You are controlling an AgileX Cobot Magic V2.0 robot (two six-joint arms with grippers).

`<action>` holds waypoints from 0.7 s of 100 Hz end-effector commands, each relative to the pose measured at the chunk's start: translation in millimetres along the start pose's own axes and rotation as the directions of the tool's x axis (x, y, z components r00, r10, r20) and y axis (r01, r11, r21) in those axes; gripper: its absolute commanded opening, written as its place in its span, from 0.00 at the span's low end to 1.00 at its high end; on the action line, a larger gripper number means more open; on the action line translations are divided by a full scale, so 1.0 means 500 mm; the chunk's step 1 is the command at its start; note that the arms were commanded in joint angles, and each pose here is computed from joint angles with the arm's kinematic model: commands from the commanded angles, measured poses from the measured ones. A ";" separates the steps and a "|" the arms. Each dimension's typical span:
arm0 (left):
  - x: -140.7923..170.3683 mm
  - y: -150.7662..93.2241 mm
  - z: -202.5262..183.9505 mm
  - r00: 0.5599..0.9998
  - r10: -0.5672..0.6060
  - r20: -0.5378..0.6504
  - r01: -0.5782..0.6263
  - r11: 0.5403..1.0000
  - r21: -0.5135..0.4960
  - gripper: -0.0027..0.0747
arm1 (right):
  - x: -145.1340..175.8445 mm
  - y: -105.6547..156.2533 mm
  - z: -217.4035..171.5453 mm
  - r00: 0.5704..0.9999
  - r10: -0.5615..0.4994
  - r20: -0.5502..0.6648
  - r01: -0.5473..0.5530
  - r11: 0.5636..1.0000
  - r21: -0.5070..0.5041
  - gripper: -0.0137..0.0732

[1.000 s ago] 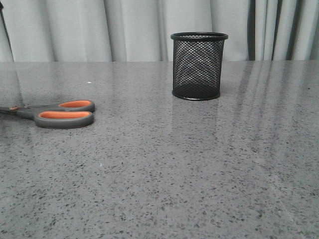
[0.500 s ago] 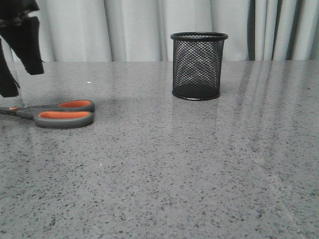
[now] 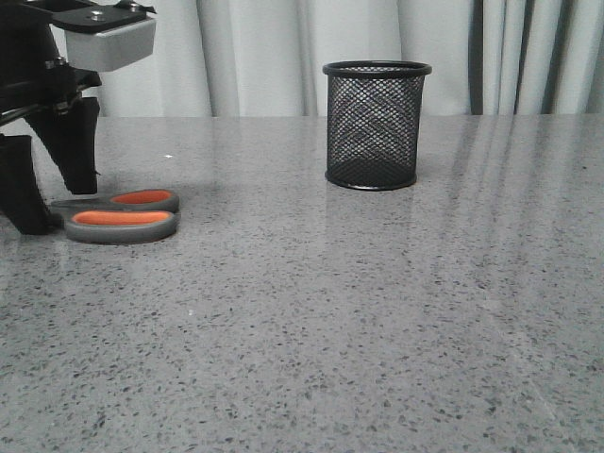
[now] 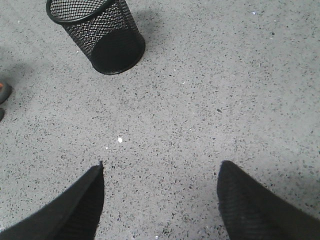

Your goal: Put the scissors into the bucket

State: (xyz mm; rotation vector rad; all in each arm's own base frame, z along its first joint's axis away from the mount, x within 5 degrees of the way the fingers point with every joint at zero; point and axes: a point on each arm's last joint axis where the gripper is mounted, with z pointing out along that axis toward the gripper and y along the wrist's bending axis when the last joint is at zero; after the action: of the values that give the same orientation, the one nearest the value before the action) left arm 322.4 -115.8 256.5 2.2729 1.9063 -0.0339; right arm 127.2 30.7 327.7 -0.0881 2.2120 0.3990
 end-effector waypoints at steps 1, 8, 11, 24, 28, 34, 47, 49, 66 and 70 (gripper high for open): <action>-0.014 0.007 -0.020 0.999 0.003 0.033 -0.002 0.999 -0.054 0.58 | -0.026 0.003 -0.011 0.997 -0.018 0.072 0.018 1.000 0.006 0.66; -0.014 0.010 -0.016 0.999 0.002 0.034 0.000 0.999 -0.054 0.58 | -0.026 0.003 -0.011 0.997 -0.018 0.072 0.018 1.000 0.006 0.66; -0.014 0.010 -0.014 0.999 0.001 0.034 0.000 0.999 -0.052 0.58 | -0.026 0.003 -0.011 0.997 -0.018 0.072 0.018 1.000 0.006 0.66; -0.014 0.008 -0.004 0.999 -0.004 0.036 0.004 1.000 -0.013 0.57 | -0.026 0.003 -0.011 0.997 -0.018 0.072 0.018 1.000 0.006 0.66; -0.015 0.007 -0.001 0.999 -0.008 0.043 0.008 1.000 0.003 0.56 | -0.026 0.003 -0.011 0.997 -0.018 0.072 0.018 1.000 0.006 0.66; -0.016 0.004 0.004 0.999 -0.011 0.049 0.009 0.999 0.034 0.50 | -0.026 0.003 -0.011 0.997 -0.018 0.072 0.018 1.000 0.006 0.66; -0.016 -0.006 0.019 0.999 0.003 0.049 -0.009 0.991 0.130 0.29 | -0.026 0.003 -0.011 0.997 -0.018 0.072 0.018 1.000 0.006 0.66; -0.015 -0.006 0.020 0.999 0.003 0.048 -0.009 0.991 0.132 0.26 | -0.026 0.003 -0.011 0.997 -0.018 0.072 0.018 1.000 0.006 0.66; -0.017 -0.006 0.020 0.998 -0.002 0.057 -0.006 0.991 0.133 0.01 | -0.026 0.003 -0.011 0.997 -0.018 0.072 0.018 1.000 0.006 0.66; -0.017 -0.006 0.020 0.998 -0.002 0.057 -0.006 0.991 0.133 0.02 | -0.026 0.003 -0.011 0.997 -0.018 0.072 0.018 1.000 0.006 0.66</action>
State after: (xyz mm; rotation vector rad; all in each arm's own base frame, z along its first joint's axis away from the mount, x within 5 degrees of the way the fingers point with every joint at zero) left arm 322.6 -118.1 248.1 2.3439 1.9352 -0.1486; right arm 126.7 30.9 327.2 -0.0908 2.2195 0.4012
